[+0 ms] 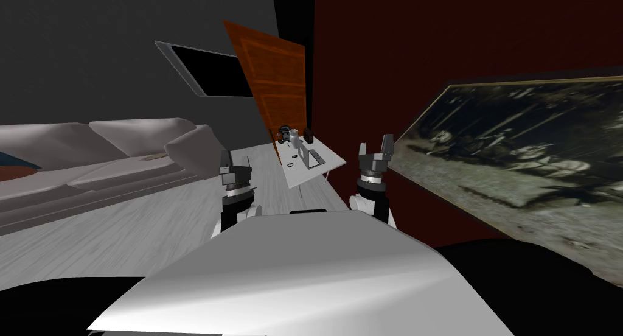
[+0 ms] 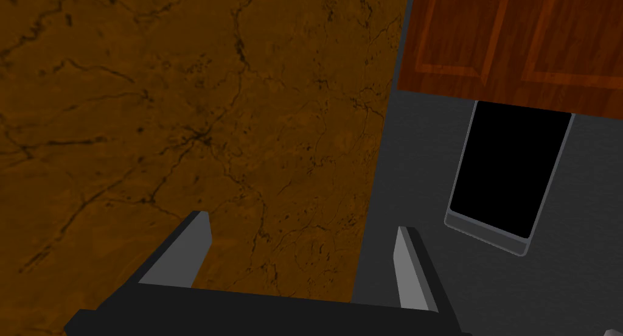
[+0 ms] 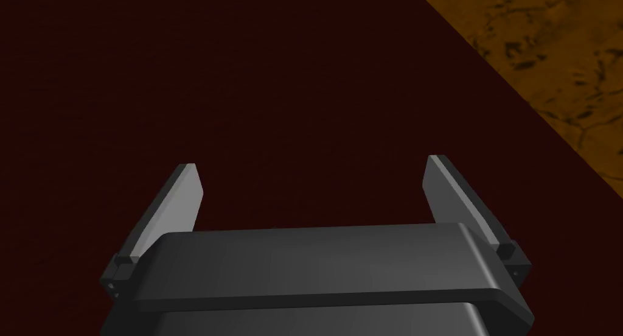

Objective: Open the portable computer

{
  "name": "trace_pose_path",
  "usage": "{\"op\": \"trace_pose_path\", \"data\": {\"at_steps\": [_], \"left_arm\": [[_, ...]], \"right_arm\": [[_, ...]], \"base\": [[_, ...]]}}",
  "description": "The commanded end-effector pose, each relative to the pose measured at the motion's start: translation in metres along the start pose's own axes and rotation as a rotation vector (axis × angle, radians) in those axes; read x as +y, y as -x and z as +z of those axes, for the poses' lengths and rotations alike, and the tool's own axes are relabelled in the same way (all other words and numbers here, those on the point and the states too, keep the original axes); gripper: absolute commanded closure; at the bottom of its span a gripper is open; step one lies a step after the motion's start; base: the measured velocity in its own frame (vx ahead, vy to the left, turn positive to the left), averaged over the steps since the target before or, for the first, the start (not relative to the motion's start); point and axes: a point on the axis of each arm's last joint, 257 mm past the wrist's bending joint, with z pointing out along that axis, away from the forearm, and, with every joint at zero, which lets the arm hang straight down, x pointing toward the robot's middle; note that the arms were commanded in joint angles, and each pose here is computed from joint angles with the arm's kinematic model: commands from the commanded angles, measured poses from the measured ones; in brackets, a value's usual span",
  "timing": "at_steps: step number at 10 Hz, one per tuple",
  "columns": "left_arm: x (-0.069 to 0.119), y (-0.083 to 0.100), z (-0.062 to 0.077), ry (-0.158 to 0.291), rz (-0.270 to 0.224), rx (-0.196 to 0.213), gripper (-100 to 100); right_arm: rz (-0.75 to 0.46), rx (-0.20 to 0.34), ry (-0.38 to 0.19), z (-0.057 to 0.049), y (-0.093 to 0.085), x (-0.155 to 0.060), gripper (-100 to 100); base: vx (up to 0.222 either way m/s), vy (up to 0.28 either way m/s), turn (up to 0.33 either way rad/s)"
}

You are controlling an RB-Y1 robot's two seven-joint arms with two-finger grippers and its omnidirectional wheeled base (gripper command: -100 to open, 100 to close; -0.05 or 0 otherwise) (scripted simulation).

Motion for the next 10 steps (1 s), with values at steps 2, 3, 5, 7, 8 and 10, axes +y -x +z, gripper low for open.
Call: {"op": "trace_pose_path", "data": {"at_steps": [2, 3, 5, 7, 8, 10], "left_arm": [[0.0, 0.0, 0.0, 0.0, 0.0, 0.0, 0], [-0.0001, 0.0, 0.0, 0.0, 0.0, 0.0, 0], [-0.0001, 0.0, 0.0, 0.0, 0.0, 0.0, 0], [-0.0001, 0.0, 0.0, 0.0, 0.0, 0.0, 0], [-0.0002, 0.0, 0.0001, 0.0, 0.0, 0.0, 0], [-0.0002, 0.0, 0.0001, 0.0, 0.0, 0.0, 0]], "right_arm": [[0.0, 0.0, 0.0, 0.0, 0.0, 0.0, 0], [0.0, 0.0, 0.0, 0.0, 0.0, 0.0001, 0], [0.0, 0.0, 0.0, 0.0, 0.0, 0.0001, 0], [0.0, 0.0, 0.0, 0.0, 0.0, 0.0002, 0], [0.0, 0.0, 0.0, 0.0, 0.0, 0.0002, 0], [-0.026, 0.029, -0.011, -0.0012, -0.0029, -0.0033, -100]], "base": [[0.0, 0.0, 0.0], [0.0, 0.0, 0.0], [0.0, 0.0, 0.0], [0.0, 0.0, 0.0], [0.0, 0.0, 0.0], [0.002, 0.017, 0.025]]}}
